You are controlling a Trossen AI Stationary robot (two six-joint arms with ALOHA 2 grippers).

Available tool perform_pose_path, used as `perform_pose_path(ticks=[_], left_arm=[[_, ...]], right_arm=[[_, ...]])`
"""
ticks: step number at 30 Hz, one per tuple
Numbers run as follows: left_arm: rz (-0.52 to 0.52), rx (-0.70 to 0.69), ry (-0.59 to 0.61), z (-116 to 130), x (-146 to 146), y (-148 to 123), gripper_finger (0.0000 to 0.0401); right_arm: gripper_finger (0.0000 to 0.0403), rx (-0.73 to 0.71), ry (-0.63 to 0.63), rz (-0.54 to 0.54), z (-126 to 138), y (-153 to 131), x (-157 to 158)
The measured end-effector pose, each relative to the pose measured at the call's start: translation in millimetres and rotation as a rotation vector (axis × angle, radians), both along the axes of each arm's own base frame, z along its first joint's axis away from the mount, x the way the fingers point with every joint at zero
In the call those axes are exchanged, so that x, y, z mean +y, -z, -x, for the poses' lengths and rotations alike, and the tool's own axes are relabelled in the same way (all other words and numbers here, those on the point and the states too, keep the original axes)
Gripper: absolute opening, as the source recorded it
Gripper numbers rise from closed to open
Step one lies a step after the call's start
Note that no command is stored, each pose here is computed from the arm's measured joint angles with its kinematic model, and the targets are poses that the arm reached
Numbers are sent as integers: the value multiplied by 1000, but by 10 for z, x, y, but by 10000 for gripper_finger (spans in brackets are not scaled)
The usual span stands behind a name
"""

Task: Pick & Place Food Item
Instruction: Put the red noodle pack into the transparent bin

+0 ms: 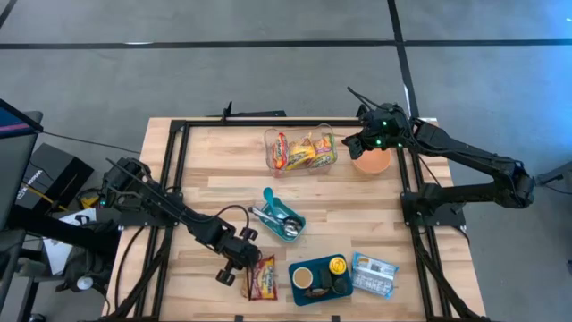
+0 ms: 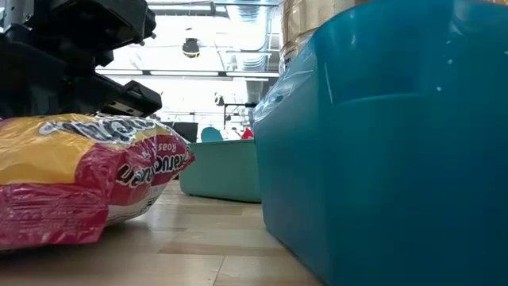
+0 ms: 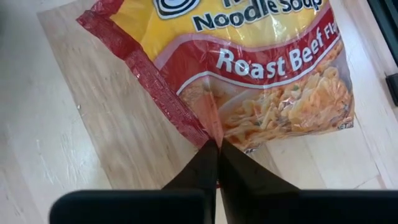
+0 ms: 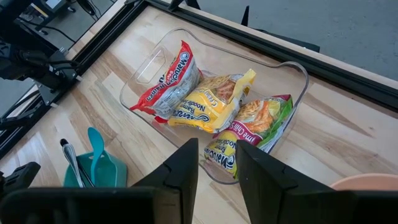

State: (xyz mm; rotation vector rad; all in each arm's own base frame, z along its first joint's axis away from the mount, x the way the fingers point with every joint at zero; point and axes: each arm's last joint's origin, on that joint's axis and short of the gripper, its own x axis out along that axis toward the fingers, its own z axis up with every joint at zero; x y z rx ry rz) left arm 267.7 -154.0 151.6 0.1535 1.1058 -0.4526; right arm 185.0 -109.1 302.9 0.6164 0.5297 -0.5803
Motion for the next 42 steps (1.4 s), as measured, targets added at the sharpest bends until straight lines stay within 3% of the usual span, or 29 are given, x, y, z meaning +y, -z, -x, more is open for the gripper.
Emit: perform_pose_path(ticks=[11, 19, 33, 42], left_arm=[[4, -14, -2, -5, -2, -36, 1], [50, -96, -67, 39, 35, -315, 0], [99, -465, -265, 288, 259, -1137, 0], [-2, -672, -398, 467, 433, -1462, 0]], right_arm=[[102, 0, 0, 0, 0, 0, 0], [102, 3, -4, 5, 0, 1, 0], [102, 8, -14, 17, 1, 0, 0], [102, 8, -14, 17, 1, -1, 0]])
